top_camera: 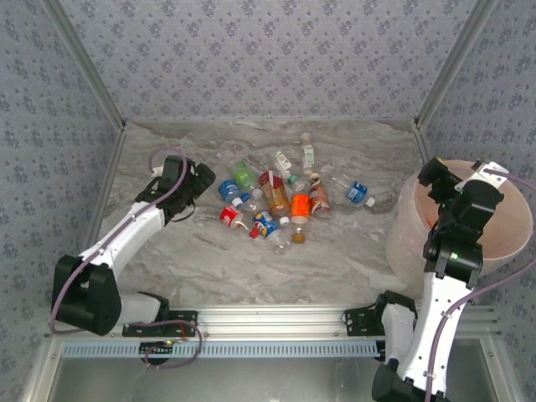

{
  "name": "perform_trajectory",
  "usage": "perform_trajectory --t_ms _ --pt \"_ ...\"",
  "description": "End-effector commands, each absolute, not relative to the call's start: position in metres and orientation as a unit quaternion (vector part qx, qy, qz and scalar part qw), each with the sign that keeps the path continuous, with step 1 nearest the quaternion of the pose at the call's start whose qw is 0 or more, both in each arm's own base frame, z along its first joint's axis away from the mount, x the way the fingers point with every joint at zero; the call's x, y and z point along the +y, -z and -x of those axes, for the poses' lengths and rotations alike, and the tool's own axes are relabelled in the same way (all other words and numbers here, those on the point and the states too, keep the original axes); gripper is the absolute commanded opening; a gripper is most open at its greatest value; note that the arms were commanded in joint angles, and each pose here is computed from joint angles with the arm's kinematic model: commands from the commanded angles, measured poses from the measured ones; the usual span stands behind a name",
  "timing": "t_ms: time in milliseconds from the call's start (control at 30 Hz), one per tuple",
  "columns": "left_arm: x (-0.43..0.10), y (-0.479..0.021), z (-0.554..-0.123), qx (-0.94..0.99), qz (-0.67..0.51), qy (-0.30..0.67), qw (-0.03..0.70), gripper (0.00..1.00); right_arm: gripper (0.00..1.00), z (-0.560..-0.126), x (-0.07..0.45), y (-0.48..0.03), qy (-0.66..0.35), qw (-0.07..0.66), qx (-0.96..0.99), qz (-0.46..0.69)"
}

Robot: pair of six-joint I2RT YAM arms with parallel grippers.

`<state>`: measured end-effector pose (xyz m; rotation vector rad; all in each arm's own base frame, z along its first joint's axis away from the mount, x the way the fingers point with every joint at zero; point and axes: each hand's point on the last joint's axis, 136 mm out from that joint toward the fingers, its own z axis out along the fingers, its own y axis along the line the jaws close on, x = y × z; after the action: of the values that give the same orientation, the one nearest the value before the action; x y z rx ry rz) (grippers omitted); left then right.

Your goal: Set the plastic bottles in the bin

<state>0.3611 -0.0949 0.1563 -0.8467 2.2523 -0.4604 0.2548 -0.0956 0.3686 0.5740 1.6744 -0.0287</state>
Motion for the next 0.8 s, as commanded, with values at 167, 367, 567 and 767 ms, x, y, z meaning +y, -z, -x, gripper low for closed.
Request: perform_trajectory --t_ms 167,367,567,767 --pt "-0.073 -0.153 -0.375 0.905 0.264 0.081 0.323 0.98 1.00 -0.295 0.025 -0.378 -0.215 0.636 0.737 -0.074" --pt "-0.067 -0.127 -0.401 0.932 0.242 0.047 0.268 0.98 1.00 -0.312 0.077 -0.368 -0.240 0.627 0.741 -0.005" --pt "-0.073 -0.107 -0.436 0.937 0.232 0.060 0.255 0.98 1.00 -0.323 0.099 -0.351 -0.204 0.613 0.763 0.028" --pt "-0.071 -0.089 -0.453 0.941 0.231 0.052 0.241 0.98 1.00 -0.324 0.102 -0.342 -0.195 0.599 0.776 0.030"
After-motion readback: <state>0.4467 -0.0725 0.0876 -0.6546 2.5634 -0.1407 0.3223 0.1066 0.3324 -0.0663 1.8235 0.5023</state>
